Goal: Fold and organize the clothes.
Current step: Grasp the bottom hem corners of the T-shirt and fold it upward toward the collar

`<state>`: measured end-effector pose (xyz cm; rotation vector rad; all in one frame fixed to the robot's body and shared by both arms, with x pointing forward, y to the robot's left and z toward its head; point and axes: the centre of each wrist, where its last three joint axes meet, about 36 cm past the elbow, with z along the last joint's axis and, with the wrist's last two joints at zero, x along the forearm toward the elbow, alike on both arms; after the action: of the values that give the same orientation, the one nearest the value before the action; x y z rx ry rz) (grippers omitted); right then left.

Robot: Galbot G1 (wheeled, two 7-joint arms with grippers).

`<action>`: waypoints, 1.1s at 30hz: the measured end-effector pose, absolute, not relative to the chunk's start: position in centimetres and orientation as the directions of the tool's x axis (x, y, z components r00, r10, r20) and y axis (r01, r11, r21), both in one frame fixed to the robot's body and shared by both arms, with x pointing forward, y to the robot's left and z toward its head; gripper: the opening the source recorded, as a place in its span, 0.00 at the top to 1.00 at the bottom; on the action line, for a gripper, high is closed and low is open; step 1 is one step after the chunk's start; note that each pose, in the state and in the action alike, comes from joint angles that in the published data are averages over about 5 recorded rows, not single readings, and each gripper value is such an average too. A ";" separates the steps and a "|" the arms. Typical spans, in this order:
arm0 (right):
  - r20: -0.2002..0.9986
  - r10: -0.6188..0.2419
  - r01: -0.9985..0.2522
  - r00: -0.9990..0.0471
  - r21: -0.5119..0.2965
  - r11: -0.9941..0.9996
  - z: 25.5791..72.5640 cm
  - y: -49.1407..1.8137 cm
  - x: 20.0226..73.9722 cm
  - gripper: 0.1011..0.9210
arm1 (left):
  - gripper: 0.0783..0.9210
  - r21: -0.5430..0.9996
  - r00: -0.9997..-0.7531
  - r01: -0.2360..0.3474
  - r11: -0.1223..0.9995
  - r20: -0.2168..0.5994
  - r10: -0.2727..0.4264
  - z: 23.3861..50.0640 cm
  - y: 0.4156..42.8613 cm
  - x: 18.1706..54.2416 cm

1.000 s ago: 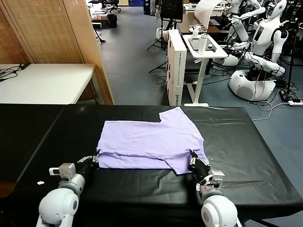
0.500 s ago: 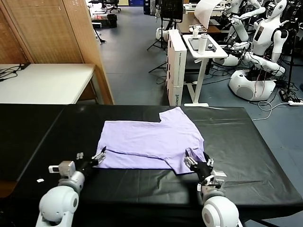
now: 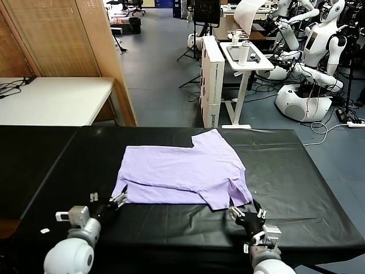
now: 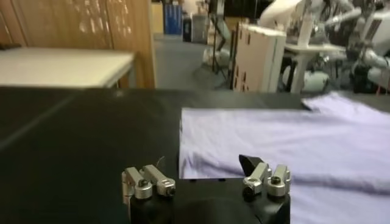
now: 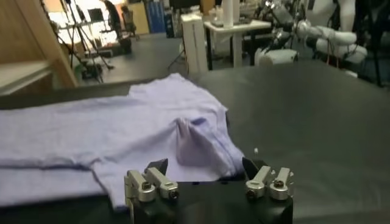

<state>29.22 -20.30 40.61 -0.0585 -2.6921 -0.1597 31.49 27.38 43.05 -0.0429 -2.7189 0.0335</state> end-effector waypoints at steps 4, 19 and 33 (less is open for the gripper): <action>0.433 0.011 0.063 -0.901 0.105 0.993 40.5 -20.2 29.3 0.20 | 0.02 -0.025 -0.909 0.023 0.999 0.416 0.032 42.9 27.3 31.0; 0.426 0.007 0.058 -0.905 0.107 0.993 41.0 -20.1 28.7 0.76 | 0.02 -0.026 -0.907 0.011 1.000 0.422 0.021 42.6 27.3 30.5; 0.357 -0.071 0.022 -0.932 0.250 0.968 42.5 -20.0 30.3 0.95 | 0.02 -0.024 -0.906 0.007 1.000 0.424 0.016 42.5 27.3 30.4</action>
<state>30.34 -19.97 42.49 0.0353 -2.7472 -0.3554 30.42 27.34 42.55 -0.0165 -2.7039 0.0300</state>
